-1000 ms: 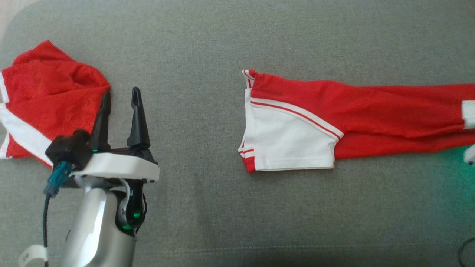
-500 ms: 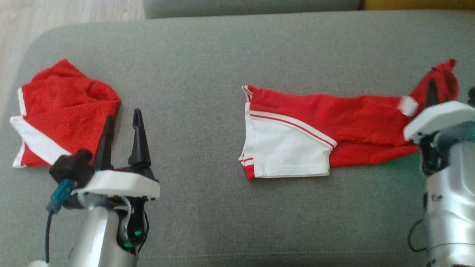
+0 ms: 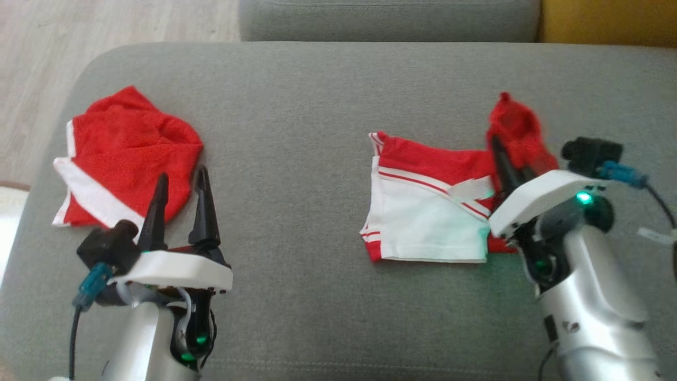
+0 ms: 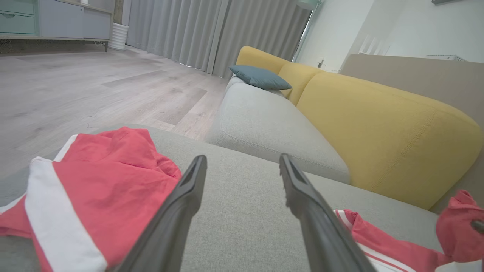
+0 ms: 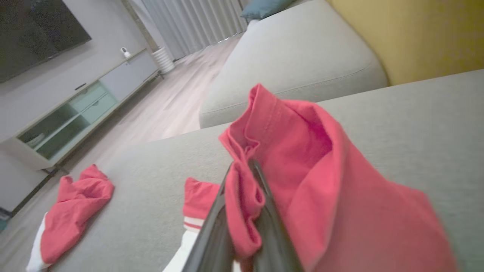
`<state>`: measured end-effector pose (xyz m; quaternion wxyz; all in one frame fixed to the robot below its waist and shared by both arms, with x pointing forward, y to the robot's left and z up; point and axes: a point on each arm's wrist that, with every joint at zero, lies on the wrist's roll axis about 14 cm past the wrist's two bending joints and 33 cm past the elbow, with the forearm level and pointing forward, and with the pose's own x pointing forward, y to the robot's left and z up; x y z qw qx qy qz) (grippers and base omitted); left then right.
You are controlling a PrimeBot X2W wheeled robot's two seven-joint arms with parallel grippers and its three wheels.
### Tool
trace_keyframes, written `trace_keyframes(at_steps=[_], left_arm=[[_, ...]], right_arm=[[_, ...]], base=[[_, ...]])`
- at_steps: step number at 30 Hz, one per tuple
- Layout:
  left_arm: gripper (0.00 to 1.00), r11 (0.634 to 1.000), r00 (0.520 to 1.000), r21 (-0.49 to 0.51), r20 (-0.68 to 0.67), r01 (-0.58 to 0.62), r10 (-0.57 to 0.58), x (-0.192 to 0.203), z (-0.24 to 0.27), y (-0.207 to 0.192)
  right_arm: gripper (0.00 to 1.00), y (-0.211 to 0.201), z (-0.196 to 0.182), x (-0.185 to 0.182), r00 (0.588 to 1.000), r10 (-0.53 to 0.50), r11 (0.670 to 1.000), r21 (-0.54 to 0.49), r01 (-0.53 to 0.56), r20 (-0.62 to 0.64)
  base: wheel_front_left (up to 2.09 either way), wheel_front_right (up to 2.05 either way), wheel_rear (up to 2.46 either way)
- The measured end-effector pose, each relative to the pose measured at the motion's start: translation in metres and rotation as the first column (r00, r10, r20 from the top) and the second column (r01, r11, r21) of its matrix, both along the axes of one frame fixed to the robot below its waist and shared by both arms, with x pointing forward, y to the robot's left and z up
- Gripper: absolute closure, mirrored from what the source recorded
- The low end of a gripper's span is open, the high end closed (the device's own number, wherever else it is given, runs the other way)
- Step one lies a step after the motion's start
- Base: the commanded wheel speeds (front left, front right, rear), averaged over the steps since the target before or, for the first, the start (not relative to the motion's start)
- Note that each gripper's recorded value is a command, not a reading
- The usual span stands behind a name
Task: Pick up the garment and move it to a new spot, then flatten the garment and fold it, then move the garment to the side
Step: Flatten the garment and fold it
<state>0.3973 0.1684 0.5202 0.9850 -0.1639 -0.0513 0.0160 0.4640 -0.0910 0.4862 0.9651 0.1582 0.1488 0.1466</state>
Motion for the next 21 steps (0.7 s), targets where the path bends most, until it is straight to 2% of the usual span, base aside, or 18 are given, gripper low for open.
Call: trace_keyframes(at_steps=[10, 18, 19, 20, 21], left_arm=[[0.00, 0.999, 0.998, 0.010, -0.026, -0.052, 0.053, -0.011, -0.008, 0.018], [0.00, 0.996, 0.995, 0.010, -0.052, -0.089, 0.089, -0.018, -0.016, 0.030], [0.00, 0.996, 0.994, 0.010, -0.053, -0.090, 0.091, -0.018, -0.016, 0.031], [0.00, 0.996, 0.994, 0.011, -0.055, -0.091, 0.091, -0.018, -0.017, 0.031], [0.00, 0.996, 0.994, 0.011, -0.056, -0.091, 0.091, -0.018, -0.017, 0.031]], right_arm=[[1.00, 0.072, -0.039, -0.019, 0.982, 0.170, 0.983, 0.085, -0.164, -0.077], [1.00, 0.100, -0.064, -0.025, 0.965, 0.234, 0.970, 0.089, -0.224, -0.117], [0.86, 0.104, -0.064, -0.026, 0.963, 0.244, 0.968, 0.091, -0.234, -0.115], [0.25, 0.109, -0.063, -0.027, 0.960, 0.257, 0.964, 0.094, -0.247, -0.110], [0.00, 0.113, -0.062, -0.029, 0.957, 0.271, 0.960, 0.099, -0.261, -0.107]], base=[[0.00, 0.00, 0.00], [0.00, 0.00, 0.00], [0.00, 0.00, 0.00], [0.00, 0.00, 0.00], [0.00, 0.00, 0.00]])
